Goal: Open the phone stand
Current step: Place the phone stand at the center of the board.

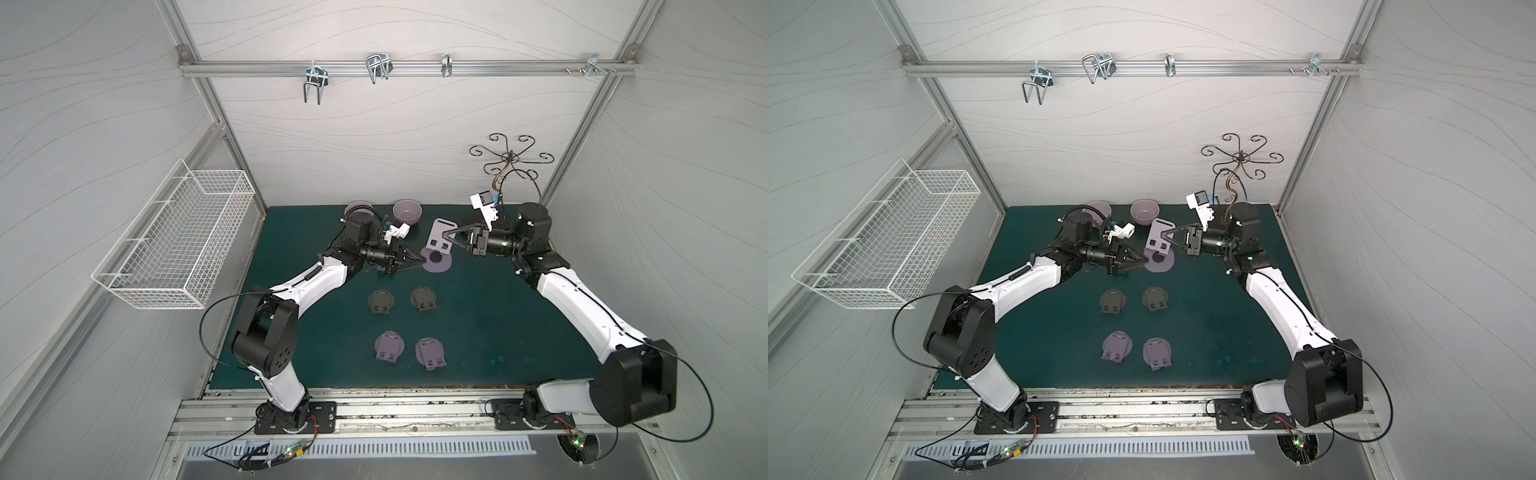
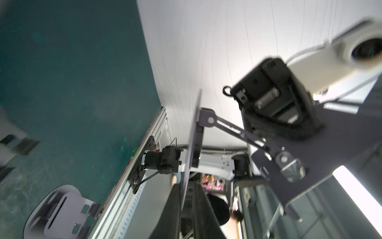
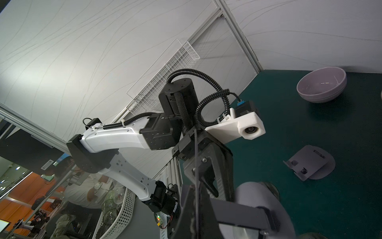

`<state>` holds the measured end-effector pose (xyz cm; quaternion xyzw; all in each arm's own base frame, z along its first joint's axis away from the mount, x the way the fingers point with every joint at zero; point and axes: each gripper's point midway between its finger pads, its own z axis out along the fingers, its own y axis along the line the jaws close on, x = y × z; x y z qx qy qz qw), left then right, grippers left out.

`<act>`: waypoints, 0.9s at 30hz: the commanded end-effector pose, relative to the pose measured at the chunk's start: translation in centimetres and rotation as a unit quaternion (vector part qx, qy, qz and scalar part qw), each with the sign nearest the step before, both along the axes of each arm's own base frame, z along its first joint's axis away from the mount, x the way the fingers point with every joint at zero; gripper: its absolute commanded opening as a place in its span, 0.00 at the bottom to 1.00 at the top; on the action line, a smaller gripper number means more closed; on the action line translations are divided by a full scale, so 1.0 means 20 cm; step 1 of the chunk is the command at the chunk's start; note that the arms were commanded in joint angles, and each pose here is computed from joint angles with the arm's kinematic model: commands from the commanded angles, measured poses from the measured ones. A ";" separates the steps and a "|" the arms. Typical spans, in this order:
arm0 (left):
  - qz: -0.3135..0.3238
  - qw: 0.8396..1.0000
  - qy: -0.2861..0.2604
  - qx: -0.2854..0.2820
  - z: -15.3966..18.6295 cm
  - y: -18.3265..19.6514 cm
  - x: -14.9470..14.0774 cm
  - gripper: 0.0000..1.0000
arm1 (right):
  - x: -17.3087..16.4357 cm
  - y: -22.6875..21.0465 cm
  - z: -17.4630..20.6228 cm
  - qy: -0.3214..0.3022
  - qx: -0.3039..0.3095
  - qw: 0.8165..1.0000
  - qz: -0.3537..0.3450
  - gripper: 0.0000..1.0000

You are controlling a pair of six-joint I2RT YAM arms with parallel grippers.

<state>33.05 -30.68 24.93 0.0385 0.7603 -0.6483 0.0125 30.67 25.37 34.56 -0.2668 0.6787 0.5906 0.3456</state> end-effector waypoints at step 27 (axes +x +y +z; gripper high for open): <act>0.188 0.981 0.012 0.037 -0.08 0.52 0.31 0.56 | 0.91 0.17 -0.82 0.066 -0.024 0.992 0.108 0.00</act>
